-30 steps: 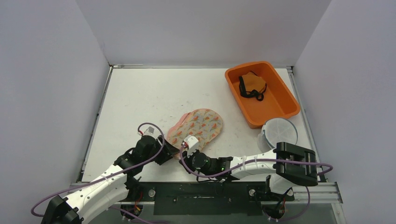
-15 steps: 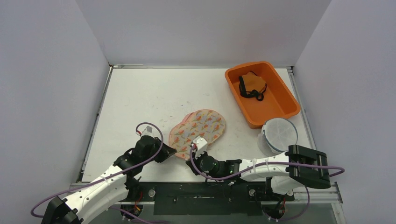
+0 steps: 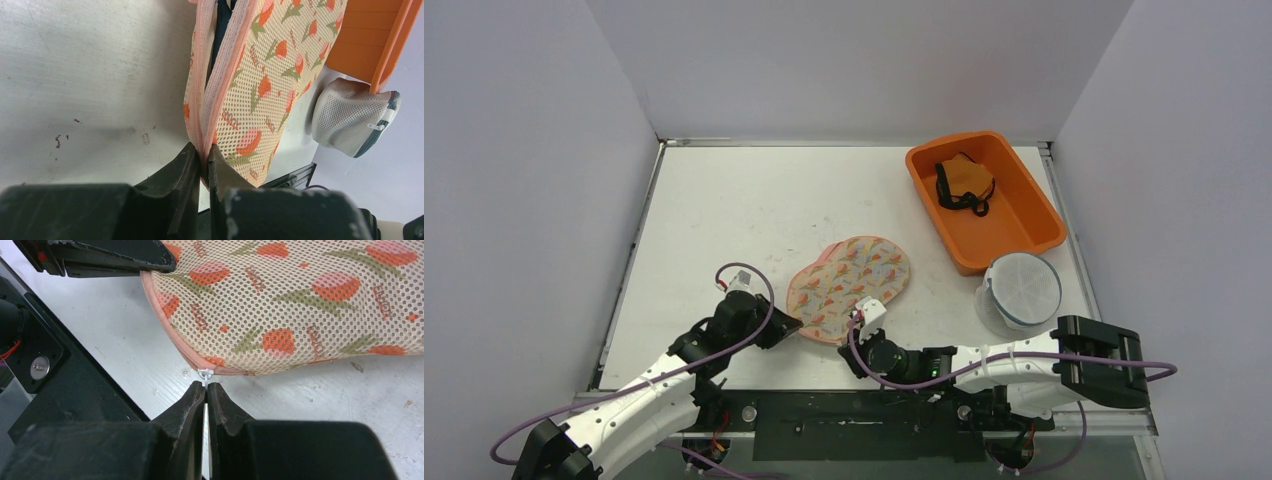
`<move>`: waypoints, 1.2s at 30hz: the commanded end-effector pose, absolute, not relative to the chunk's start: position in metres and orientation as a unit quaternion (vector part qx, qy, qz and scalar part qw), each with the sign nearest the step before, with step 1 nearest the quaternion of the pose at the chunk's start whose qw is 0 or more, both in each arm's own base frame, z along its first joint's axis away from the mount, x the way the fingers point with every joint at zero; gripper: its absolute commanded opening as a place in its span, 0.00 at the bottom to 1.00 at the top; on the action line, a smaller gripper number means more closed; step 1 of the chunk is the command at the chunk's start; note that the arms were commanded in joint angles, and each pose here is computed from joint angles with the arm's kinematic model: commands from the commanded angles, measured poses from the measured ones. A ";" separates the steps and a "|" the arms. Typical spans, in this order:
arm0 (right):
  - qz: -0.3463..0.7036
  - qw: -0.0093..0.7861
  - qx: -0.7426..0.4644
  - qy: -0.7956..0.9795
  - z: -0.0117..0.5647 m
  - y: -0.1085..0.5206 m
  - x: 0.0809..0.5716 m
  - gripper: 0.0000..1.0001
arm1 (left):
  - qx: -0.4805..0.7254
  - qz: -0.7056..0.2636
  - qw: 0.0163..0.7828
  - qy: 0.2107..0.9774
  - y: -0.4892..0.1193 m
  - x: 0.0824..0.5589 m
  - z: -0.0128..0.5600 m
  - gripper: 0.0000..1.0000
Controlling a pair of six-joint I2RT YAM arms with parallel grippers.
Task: Unzip the laundry bag and remove the bra
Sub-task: Unzip the laundry bag at the center of the board.
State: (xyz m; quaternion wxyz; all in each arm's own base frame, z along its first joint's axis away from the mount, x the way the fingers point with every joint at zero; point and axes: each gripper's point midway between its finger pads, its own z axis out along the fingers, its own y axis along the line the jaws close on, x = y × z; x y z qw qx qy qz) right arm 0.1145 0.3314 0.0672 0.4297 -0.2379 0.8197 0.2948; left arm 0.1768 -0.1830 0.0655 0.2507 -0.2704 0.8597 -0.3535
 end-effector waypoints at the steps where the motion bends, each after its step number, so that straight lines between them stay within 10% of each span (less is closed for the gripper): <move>1: 0.292 0.443 -0.210 0.821 0.072 0.325 0.122 0.05 | -0.282 -0.345 0.282 0.850 -0.177 0.189 0.065 0.00; 23: 0.247 0.435 -0.187 0.846 0.052 0.313 0.133 0.07 | -0.283 -0.351 0.276 0.849 -0.180 0.187 0.059 0.00; 28: 0.260 0.436 -0.213 0.835 0.071 0.328 0.116 0.69 | -0.282 -0.348 0.277 0.850 -0.179 0.187 0.060 0.00; 36: 0.310 0.436 -0.135 0.834 0.104 0.326 0.115 0.96 | -0.283 -0.346 0.284 0.848 -0.178 0.189 0.061 0.00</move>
